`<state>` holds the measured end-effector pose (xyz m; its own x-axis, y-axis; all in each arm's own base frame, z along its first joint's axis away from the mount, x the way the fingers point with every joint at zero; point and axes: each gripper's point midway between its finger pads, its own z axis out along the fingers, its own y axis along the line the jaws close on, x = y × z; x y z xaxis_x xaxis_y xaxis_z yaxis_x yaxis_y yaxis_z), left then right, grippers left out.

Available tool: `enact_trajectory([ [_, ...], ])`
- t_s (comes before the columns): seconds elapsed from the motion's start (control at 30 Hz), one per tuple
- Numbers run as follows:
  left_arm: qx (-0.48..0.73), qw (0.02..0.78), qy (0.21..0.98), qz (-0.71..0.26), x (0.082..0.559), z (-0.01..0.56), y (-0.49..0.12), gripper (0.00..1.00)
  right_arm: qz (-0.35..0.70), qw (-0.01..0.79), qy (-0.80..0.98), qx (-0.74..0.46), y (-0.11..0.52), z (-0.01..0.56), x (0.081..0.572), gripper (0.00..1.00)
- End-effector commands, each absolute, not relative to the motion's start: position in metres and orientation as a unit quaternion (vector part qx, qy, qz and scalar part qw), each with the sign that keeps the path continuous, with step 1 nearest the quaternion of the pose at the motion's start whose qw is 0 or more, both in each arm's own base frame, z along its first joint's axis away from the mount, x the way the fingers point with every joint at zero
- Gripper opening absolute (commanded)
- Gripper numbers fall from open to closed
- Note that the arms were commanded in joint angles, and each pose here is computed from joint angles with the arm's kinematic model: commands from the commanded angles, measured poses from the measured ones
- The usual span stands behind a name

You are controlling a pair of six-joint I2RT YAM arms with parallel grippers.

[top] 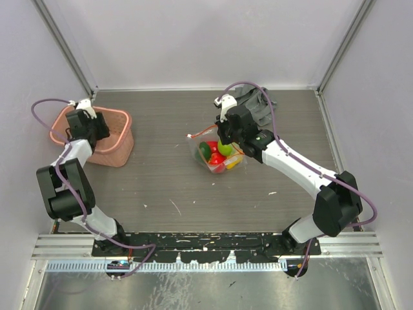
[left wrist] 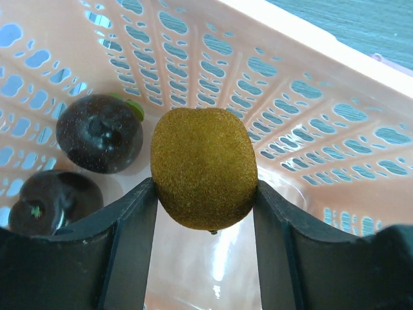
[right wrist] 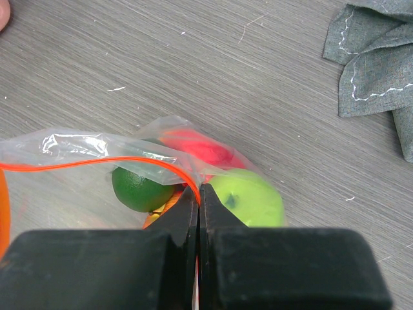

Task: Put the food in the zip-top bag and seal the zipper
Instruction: Pick up the fake fruit from the bin.

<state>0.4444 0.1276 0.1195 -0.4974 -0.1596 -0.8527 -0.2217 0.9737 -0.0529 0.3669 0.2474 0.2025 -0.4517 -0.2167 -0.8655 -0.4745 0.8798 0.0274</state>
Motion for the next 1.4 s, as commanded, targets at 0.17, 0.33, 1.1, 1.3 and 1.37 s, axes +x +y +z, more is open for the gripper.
enact_trajectory([
  [0.17, -0.18, 0.557, 0.811, 0.01, 0.419, 0.189, 0.116, 0.38, 0.156, 0.525, 0.815, -0.19, 0.251, 0.24, 0.373, 0.04],
  [0.33, -0.215, 0.569, 0.794, -0.011, 0.402, 0.213, 0.102, 0.39, 0.186, 0.526, 0.808, -0.191, 0.258, 0.248, 0.367, 0.04],
  [1.1, -0.077, 0.625, 0.733, -0.258, 0.318, 0.325, -0.065, 0.41, 0.221, 0.514, 0.809, -0.178, 0.266, 0.265, 0.358, 0.04],
  [1.3, 0.01, 0.622, 0.713, -0.323, 0.287, 0.334, -0.123, 0.42, 0.238, 0.499, 0.817, -0.166, 0.271, 0.258, 0.354, 0.03],
  [1.37, 0.03, 0.624, 0.705, -0.335, 0.279, 0.335, -0.136, 0.43, 0.243, 0.496, 0.818, -0.161, 0.272, 0.257, 0.353, 0.03],
])
